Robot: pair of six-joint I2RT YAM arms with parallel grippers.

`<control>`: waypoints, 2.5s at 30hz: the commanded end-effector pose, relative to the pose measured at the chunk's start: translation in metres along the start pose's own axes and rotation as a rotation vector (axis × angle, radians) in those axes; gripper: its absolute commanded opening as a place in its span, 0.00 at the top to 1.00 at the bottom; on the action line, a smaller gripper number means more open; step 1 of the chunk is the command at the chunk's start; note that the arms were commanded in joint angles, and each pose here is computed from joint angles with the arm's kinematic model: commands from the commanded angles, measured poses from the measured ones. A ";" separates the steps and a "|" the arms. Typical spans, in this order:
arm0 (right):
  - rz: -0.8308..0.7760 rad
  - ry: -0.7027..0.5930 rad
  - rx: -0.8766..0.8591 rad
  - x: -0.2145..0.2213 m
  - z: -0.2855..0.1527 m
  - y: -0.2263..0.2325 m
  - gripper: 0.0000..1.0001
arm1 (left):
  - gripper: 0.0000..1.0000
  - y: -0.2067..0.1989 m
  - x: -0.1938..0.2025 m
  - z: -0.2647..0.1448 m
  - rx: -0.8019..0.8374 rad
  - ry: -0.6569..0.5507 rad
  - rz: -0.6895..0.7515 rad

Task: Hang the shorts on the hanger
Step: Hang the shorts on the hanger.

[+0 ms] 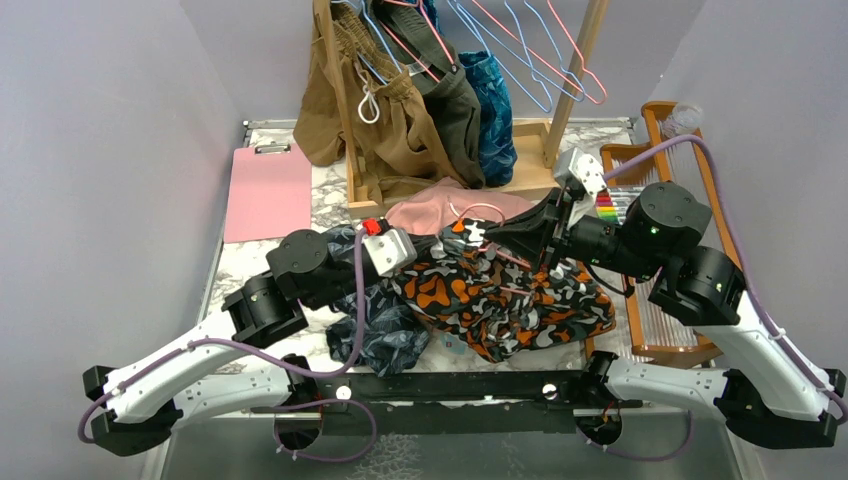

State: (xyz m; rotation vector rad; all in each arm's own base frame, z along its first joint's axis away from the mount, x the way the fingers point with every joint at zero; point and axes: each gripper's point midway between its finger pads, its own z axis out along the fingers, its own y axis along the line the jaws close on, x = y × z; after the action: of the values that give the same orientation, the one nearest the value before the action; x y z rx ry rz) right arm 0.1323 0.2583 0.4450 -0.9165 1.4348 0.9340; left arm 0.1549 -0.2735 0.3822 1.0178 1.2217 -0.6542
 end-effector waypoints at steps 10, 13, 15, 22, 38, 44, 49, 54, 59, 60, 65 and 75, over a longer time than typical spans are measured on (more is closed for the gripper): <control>-0.078 -0.278 0.076 -0.092 -0.037 -0.004 0.99 | 1.00 0.043 -0.059 -0.055 -0.197 -0.146 0.031; -0.098 -0.360 0.065 -0.124 -0.043 0.000 0.99 | 1.00 0.047 -0.093 -0.063 -0.184 -0.207 0.041; -0.097 -0.395 0.054 -0.134 -0.043 0.002 0.99 | 1.00 0.047 -0.105 -0.063 -0.171 -0.224 0.038; -0.060 -0.388 0.055 -0.118 -0.032 -0.001 0.99 | 0.98 0.040 -0.071 -0.056 -0.168 -0.149 -0.009; -0.024 -0.242 0.045 -0.066 -0.017 -0.003 0.99 | 0.18 0.030 -0.119 -0.078 -0.070 -0.262 0.008; -0.024 -0.211 -0.005 -0.057 -0.016 0.006 0.99 | 0.18 0.021 -0.125 -0.062 -0.005 -0.260 0.023; -0.015 -0.212 -0.026 -0.055 -0.012 0.009 0.99 | 0.20 0.017 -0.106 -0.028 0.017 -0.197 0.022; -0.011 -0.211 -0.034 -0.054 -0.012 0.010 0.99 | 0.34 0.019 -0.094 -0.014 -0.003 -0.180 0.037; -0.017 -0.211 -0.025 -0.053 -0.013 0.009 0.99 | 0.63 0.017 -0.086 -0.012 -0.001 -0.167 0.035; -0.018 -0.213 -0.024 -0.054 -0.014 0.009 0.99 | 0.67 0.017 -0.084 -0.012 -0.005 -0.160 0.037; -0.026 -0.218 -0.014 -0.056 -0.018 0.008 0.99 | 0.77 0.025 -0.072 -0.019 -0.059 -0.127 0.041; -0.027 -0.222 -0.010 -0.057 -0.022 0.008 0.99 | 1.00 0.033 -0.042 -0.036 -0.136 -0.051 0.036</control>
State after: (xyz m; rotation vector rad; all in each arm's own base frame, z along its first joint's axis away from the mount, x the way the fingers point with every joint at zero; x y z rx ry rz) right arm 0.1246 0.2484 0.4951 -0.8183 1.2614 0.9878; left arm 0.1495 -0.2427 0.4381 0.9372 1.1460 -0.6112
